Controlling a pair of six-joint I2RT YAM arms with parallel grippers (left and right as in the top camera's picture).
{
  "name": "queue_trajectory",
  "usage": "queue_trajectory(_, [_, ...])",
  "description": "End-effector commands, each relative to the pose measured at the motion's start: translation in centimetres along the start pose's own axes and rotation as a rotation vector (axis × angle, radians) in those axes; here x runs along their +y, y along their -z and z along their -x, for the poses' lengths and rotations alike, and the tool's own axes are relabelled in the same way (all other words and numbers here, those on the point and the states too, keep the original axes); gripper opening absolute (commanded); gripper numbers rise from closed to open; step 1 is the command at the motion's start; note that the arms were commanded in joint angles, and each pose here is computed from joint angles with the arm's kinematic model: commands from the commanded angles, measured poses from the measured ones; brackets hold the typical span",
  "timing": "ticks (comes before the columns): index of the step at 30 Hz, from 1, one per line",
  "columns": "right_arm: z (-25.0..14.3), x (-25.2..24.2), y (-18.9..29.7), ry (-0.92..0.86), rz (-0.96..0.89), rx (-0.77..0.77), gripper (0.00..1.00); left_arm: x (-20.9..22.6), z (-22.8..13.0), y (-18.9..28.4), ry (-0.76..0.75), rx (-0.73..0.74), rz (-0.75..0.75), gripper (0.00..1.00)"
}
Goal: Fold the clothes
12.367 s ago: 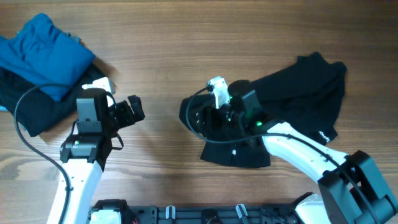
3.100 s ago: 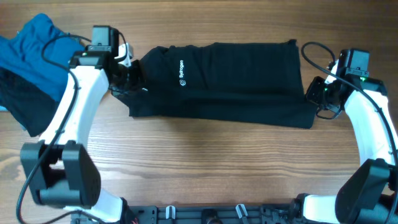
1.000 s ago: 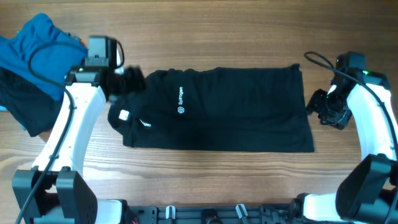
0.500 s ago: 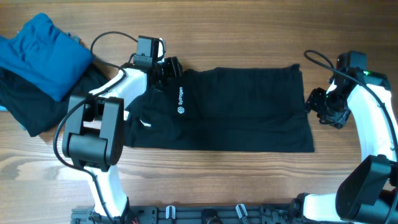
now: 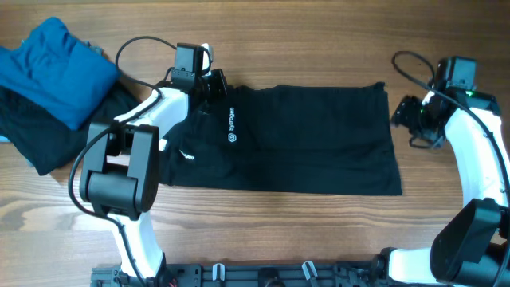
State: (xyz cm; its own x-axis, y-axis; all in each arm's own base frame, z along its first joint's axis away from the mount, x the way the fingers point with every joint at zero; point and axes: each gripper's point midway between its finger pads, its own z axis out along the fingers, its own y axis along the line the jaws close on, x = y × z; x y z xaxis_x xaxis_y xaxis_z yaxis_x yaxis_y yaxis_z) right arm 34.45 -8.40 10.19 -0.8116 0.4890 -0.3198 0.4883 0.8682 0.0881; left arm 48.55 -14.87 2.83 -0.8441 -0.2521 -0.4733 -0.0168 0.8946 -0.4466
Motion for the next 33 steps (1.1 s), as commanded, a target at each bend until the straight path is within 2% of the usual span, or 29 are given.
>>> queue_trajectory(1, [3.7, 2.8, -0.9, 0.008, 0.142, -0.133, 0.71, -0.6, -0.3, 1.2, 0.028, 0.022, -0.001, 0.13])
queue_trajectory(3, [5.3, 5.4, -2.8, 0.023, 0.273, -0.158, 0.71, -0.3, -1.6, 1.2, 0.035, 0.07, 0.018, 0.12])
queue_trajectory(5, [5.9, 6.4, -5.0, 0.032, 0.319, -0.163, 0.71, -0.3, -2.2, 1.2, 0.038, 0.093, 0.027, 0.11])
queue_trajectory(12, [5.4, 8.4, -13.4, 0.065, 0.335, -0.141, 0.7, -0.4, -4.6, 1.3, 0.038, 0.173, 0.053, 0.11])
queue_trajectory(14, [4.4, 9.4, -15.1, 0.085, 0.341, -0.123, 0.65, -0.4, -6.0, 1.4, 0.038, 0.222, 0.072, 0.11])
queue_trajectory(15, [3.9, 9.7, -15.4, 0.094, 0.341, -0.111, 0.56, -0.4, -6.5, 1.5, 0.039, 0.24, 0.08, 0.11])
queue_trajectory(17, [3.6, 9.1, -15.9, 0.088, 0.289, -0.103, 0.04, 0.3, -7.0, 1.7, 0.043, 0.257, 0.116, 0.09])
queue_trajectory(21, [3.0, 6.1, -15.8, -0.018, 0.181, -0.055, 0.04, 1.4, -8.3, 2.2, 0.055, 0.309, 0.171, 0.09])
queue_trajectory(23, [3.2, 4.1, -14.5, -0.04, 0.108, -0.05, 0.04, 2.0, -9.6, 2.8, 0.069, 0.363, 0.2, 0.26])
queue_trajectory(27, [2.6, 0.8, -9.2, -0.051, -0.052, -0.042, 0.04, 2.7, -11.5, 3.8, 0.089, 0.444, 0.241, 0.34])
queue_trajectory(31, [-0.8, -0.6, -5.4, -0.047, -0.101, 0.076, 0.04, 3.8, -15.0, 6.2, 0.13, 0.604, 0.315, 0.33])
queue_trajectory(33, [-3.7, -1.6, -4.8, -0.039, -0.149, 0.195, 0.04, 4.2, -16.4, 7.5, 0.149, 0.674, 0.352, 0.39])
